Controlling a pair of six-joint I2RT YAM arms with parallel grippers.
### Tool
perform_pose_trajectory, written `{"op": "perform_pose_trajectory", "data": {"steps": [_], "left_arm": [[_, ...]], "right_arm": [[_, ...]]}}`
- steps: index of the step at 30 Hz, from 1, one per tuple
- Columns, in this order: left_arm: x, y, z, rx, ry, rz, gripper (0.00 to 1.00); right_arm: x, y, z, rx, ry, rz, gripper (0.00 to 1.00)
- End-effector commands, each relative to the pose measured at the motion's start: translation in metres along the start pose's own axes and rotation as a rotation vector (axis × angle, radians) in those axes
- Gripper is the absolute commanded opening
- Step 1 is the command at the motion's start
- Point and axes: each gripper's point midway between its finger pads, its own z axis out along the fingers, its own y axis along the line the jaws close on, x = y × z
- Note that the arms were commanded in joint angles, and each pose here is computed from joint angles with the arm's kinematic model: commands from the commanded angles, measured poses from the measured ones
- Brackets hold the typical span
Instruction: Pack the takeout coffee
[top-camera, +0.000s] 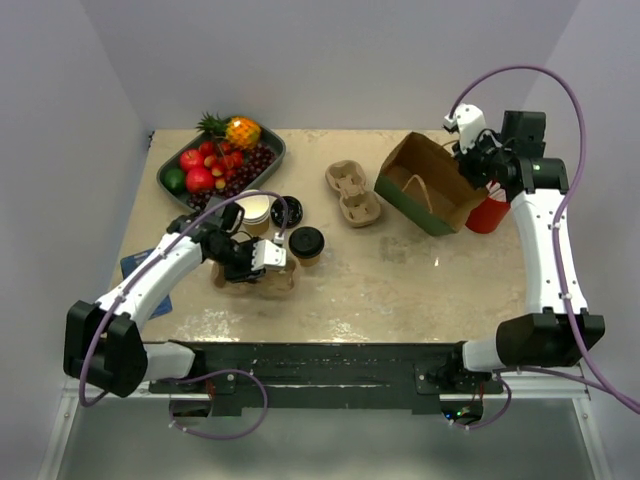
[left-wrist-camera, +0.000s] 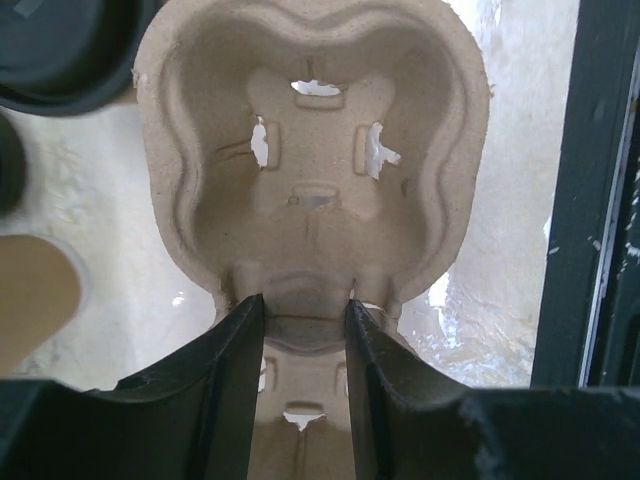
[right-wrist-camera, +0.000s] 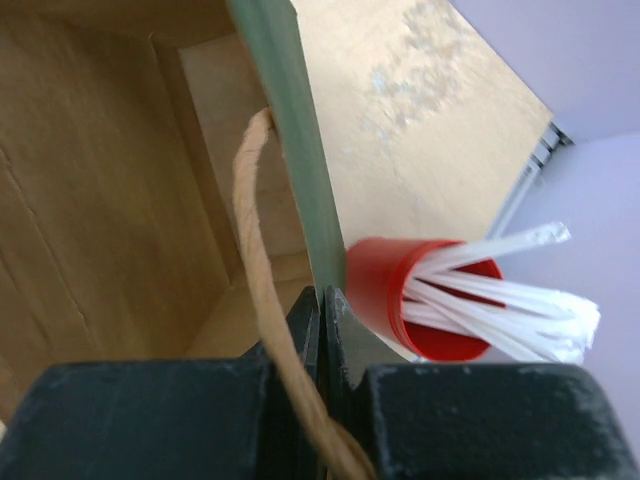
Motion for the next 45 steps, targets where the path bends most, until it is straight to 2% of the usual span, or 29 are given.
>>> {"op": "perform_pose_trajectory", "data": {"steps": [1,3,6,11,16,23,29,35,45], "left_arm": [[-0.039,-0.003,-0.025,-0.024,-0.127,-0.023,0.0],[-0.058,0.005,-0.036,-0.059,-0.177,-0.013,0.0],[-0.106,0.023,-0.065,-0.156,-0.3,0.012,0.0],[-0.204,0.048,-0.129,-0.321,-0.549,0.117,0.0],[-0.284,0.039,-0.18,-0.403,-0.802,0.269,0.0],[-0.363,0.015,-0.193,-0.412,-1.056,0.458,0.0],[-0.397,0.0,-0.167,-0.384,-1.129,0.608,0.0],[-0.419,-0.02,-0.143,-0.313,-1.171,0.679,0.0],[-0.433,-0.034,-0.12,-0.273,-1.175,0.768,0.0]], "right_arm": [[0.005,-0.013,-0.026,0.116,0.035,-0.119,0.0],[0.004,-0.017,-0.03,0.166,0.045,-0.164,0.0],[0.003,-0.001,-0.032,0.155,0.042,-0.243,0.0],[0.01,0.037,-0.026,0.035,0.075,-0.264,0.0],[0.013,0.057,-0.031,-0.048,0.078,-0.203,0.0],[0.018,0.081,-0.035,-0.132,0.06,-0.129,0.0],[0.019,0.089,-0.042,-0.161,0.052,-0.11,0.0],[0.019,0.098,-0.048,-0.188,0.038,-0.083,0.0],[0.028,0.115,-0.064,-0.259,0.063,-0.073,0.0]]}}
